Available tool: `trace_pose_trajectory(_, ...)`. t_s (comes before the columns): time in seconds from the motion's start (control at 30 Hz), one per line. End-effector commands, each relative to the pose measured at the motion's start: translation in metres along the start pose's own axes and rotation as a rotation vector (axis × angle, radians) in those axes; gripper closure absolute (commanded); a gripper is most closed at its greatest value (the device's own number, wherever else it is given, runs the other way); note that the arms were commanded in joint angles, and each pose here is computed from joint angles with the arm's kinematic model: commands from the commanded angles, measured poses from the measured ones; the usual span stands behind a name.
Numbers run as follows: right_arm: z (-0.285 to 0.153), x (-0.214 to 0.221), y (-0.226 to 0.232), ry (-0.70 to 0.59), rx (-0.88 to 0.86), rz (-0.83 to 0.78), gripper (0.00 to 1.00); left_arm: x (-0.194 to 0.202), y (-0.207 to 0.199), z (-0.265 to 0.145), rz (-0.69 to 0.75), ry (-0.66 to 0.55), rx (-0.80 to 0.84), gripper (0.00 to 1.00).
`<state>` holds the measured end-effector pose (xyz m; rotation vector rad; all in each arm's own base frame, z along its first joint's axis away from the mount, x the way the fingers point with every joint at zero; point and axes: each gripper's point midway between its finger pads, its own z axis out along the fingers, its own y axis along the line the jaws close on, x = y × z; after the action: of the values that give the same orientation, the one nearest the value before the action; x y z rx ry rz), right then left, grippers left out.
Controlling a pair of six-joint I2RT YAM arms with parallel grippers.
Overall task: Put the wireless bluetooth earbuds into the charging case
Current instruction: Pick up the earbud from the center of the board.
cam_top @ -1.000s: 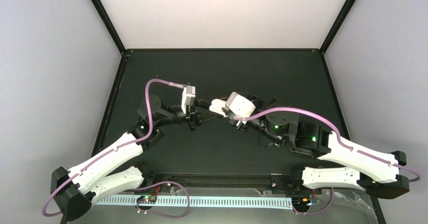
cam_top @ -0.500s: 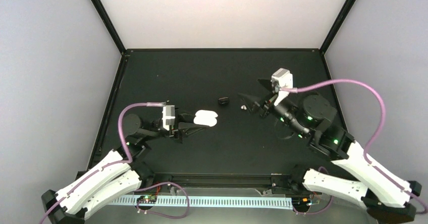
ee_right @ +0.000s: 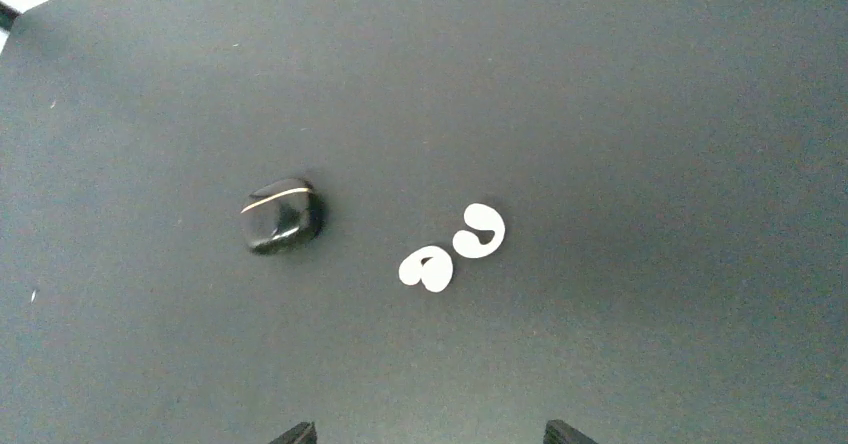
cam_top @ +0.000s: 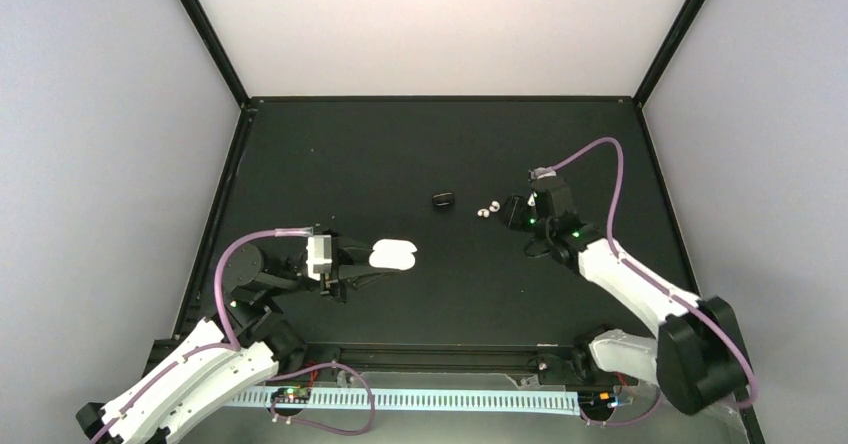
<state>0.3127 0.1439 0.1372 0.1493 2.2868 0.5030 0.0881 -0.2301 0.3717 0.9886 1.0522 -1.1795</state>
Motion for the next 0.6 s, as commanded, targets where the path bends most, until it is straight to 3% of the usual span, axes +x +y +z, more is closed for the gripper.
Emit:
trace_pose_trajectory(0.0,0.025,-0.022,0.001,-0.053,-0.023,0.105,0.44,0.011,-0.004,-0.003,0.02,0.036,0.012,0.98)
trace_pose_trajectory(0.3,0.082,-0.027,-0.024,0.018,0.132,0.093,0.58,0.016,-0.003,-0.006,0.047,0.036,0.001,0.98)
trace_pose_trajectory(0.57,0.1,-0.018,-0.037,0.063,0.192,0.092,0.65,0.013,-0.006,-0.009,0.072,0.027,-0.002,0.98)
